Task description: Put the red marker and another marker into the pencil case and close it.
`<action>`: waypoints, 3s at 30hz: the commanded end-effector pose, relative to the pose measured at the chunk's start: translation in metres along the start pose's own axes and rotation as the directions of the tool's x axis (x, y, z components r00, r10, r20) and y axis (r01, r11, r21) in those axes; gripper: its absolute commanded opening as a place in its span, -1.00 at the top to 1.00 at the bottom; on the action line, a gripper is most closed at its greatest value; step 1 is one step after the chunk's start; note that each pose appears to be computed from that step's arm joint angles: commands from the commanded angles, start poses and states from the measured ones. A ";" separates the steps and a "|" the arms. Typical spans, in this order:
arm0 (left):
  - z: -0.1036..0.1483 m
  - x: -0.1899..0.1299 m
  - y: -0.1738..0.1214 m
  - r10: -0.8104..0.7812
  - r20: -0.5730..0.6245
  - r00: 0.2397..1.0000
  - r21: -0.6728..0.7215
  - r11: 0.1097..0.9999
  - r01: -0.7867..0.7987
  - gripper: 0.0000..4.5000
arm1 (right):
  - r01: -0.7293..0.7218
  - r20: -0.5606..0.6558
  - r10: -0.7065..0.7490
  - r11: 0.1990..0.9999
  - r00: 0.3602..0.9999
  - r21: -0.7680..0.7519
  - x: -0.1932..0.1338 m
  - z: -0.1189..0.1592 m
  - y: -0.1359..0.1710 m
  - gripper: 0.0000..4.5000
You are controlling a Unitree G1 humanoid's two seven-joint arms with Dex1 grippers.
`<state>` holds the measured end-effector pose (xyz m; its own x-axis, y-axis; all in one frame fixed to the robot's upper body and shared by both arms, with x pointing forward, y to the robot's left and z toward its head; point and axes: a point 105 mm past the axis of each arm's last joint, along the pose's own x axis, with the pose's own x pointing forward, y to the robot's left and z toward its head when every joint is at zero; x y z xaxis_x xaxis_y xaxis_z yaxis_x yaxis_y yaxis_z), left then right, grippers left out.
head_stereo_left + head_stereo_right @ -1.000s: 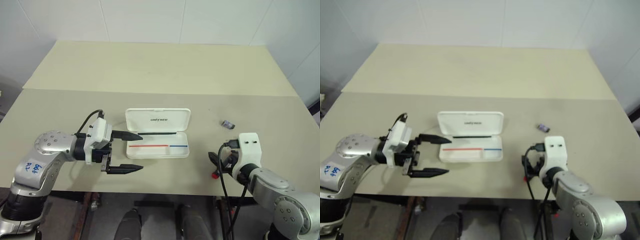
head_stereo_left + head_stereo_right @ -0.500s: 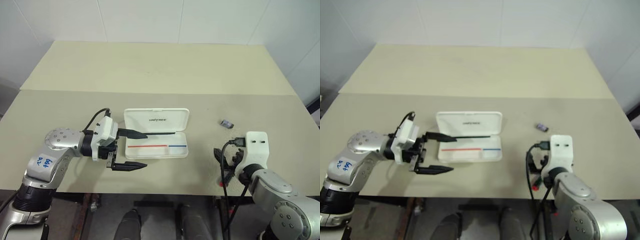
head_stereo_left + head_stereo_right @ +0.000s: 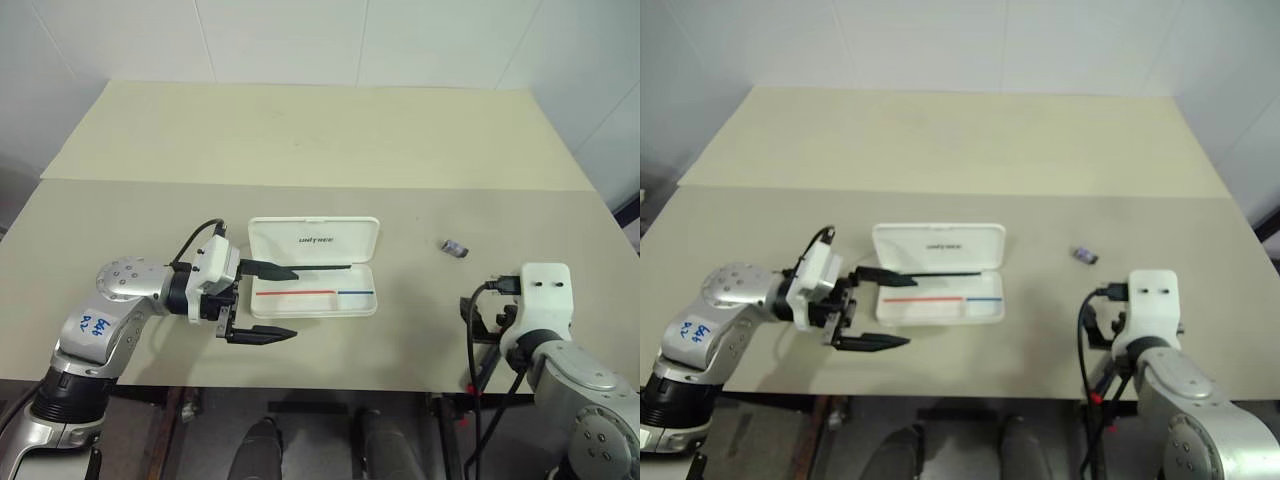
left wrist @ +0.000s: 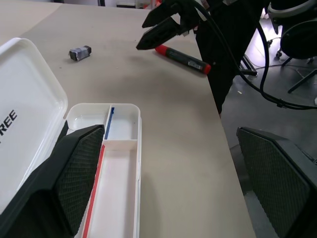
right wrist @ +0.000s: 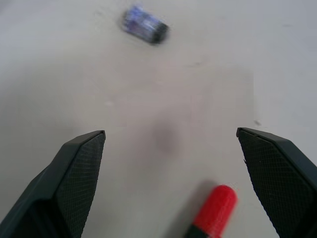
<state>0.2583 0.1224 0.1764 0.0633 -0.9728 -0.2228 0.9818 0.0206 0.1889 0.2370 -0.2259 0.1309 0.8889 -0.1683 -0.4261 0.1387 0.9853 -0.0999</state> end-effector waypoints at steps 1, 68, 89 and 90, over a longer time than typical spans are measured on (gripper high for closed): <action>0.005 0.002 0.000 -0.017 0.006 1.000 0.035 0.999 0.017 -0.99 | 0.042 0.003 -0.042 0.999 0.999 -0.005 -0.008 -0.003 -0.009 -1.00; -0.003 -0.077 -0.003 0.392 -0.103 0.914 0.099 0.919 -0.383 -1.00 | -0.464 -0.122 0.976 -0.024 0.183 -0.885 0.016 0.085 0.172 0.64; 0.001 -0.064 0.002 0.374 -0.073 0.925 0.100 0.925 -0.366 -1.00 | -0.396 -0.200 0.969 -0.129 0.144 -0.909 0.034 0.072 0.219 0.64; 0.001 -0.063 0.003 0.373 -0.072 0.925 0.100 0.926 -0.365 -1.00 | -0.393 -0.199 0.969 -0.128 0.146 -0.910 0.035 0.072 0.219 0.64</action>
<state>0.2586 0.1896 0.1819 0.4512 -0.8616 -0.2326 0.8728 0.3716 0.3165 0.3289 -0.0176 0.1454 0.1717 0.9132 -0.3695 -0.8039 -0.0869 -0.5883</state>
